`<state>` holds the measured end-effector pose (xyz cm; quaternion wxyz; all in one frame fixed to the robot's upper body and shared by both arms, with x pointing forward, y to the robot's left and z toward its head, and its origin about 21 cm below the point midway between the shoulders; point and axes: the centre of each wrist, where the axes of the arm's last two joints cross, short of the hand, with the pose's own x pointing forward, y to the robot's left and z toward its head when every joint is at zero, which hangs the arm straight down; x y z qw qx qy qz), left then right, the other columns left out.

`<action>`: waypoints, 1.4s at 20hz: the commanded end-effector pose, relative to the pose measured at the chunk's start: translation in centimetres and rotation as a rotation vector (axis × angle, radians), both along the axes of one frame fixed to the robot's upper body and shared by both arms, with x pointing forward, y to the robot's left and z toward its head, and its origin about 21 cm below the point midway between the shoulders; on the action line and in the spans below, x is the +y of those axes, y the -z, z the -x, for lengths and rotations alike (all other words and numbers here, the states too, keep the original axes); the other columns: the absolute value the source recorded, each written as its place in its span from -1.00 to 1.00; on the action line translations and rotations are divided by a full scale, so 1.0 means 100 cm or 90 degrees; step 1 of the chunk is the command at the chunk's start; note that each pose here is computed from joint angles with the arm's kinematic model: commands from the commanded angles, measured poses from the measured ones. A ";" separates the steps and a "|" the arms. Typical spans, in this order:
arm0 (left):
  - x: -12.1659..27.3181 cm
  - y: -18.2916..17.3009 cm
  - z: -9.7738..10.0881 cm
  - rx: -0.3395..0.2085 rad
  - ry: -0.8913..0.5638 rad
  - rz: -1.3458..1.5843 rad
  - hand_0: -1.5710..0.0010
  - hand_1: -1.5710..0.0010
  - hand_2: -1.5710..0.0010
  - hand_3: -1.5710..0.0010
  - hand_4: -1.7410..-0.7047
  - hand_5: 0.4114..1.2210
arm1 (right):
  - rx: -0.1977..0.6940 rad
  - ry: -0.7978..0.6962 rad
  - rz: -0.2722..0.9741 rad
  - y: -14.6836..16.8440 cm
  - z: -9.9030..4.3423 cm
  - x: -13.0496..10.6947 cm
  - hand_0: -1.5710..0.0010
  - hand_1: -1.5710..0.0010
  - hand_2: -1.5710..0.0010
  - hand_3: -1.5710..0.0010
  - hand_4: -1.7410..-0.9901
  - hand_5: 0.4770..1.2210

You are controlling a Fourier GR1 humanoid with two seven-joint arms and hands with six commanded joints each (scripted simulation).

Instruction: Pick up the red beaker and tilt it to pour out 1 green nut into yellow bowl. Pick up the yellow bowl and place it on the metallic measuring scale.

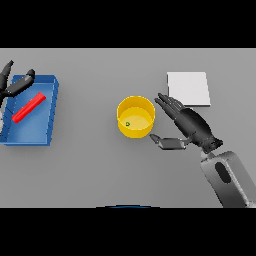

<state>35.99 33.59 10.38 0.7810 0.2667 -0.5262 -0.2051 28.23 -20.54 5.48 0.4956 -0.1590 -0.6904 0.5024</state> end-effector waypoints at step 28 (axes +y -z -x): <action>0.011 0.001 0.000 0.010 0.009 -0.008 1.00 1.00 1.00 1.00 0.84 -0.25 | 0.086 -0.289 0.443 0.012 -0.075 0.079 1.00 0.98 0.95 0.90 0.35 -0.21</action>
